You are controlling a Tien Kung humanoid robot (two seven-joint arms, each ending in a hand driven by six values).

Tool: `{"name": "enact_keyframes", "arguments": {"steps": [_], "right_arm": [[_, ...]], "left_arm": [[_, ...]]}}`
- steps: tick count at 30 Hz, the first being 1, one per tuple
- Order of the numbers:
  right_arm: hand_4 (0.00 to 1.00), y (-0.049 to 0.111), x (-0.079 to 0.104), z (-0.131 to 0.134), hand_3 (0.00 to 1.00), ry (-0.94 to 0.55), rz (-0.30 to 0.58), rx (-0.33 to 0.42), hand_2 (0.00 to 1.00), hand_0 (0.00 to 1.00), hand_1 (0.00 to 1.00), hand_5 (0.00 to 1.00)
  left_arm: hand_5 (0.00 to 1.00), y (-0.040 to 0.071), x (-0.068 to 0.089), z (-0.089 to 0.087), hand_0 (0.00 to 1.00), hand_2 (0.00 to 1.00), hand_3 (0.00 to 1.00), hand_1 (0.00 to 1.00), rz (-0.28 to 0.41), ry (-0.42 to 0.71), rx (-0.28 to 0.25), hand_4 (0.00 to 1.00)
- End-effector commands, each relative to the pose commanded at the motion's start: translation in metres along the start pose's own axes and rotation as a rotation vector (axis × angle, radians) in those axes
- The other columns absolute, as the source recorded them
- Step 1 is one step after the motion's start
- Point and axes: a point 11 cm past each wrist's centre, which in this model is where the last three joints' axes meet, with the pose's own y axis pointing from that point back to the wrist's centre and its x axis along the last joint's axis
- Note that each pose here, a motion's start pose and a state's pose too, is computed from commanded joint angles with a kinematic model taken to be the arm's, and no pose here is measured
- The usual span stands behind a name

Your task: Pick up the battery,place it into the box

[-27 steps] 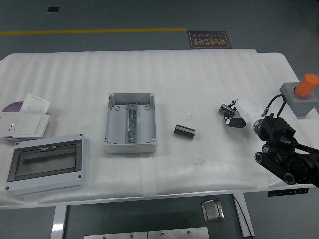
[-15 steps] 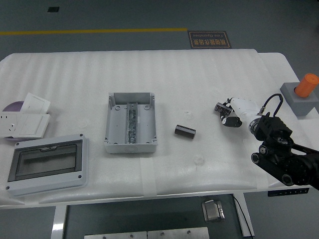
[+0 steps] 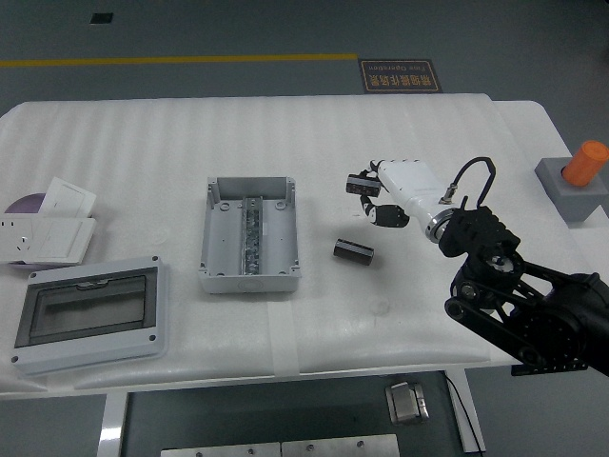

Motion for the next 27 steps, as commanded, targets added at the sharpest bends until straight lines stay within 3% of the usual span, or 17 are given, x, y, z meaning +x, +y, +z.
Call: {"name": "enact_keyframes", "arguments": {"steps": [6, 13, 14, 19, 20, 27], "right_arm": [[0.274, 0.002, -0.015, -0.056, 0.63, -0.049, -0.023, 0.152, 0.387, 0.674, 0.587, 0.018], [0.283, -0.001, -0.028, -0.08, 0.639, -0.067, -0.031, 0.202, 0.4, 0.677, 0.591, 0.023], [0.468, -0.001, -0.03, -0.081, 0.73, -0.066, -0.034, 0.203, 0.677, 0.731, 0.674, 0.305], [0.468, -0.002, -0.04, -0.08, 0.73, -0.069, -0.07, 0.192, 0.677, 0.731, 0.674, 0.305], [0.652, -0.002, -0.041, -0.08, 0.998, -0.069, -0.074, 0.189, 0.873, 0.897, 0.838, 0.397], [0.683, -0.003, -0.048, -0.075, 0.998, -0.065, -0.106, 0.168, 0.846, 0.9, 0.826, 0.422]], "left_arm": [[0.447, 0.0, 0.001, -0.001, 0.689, 0.565, 0.599, 0.701, 0.004, 0.002, 0.0, 0.628], [0.452, 0.0, 0.003, -0.001, 0.689, 0.565, 0.599, 0.702, 0.007, 0.002, 0.001, 0.631], [0.464, 0.0, 0.003, -0.001, 0.687, 0.566, 0.599, 0.701, 0.007, 0.001, 0.0, 0.63], [0.464, 0.0, 0.004, 0.0, 0.687, 0.566, 0.599, 0.701, 0.012, 0.001, -0.005, 0.63], [0.47, 0.0, 0.004, 0.0, 0.687, 0.563, 0.6, 0.702, 0.011, 0.002, -0.004, 0.628], [0.47, 0.0, 0.004, -0.001, 0.687, 0.56, 0.599, 0.702, 0.009, 0.005, 0.003, 0.626]]}}
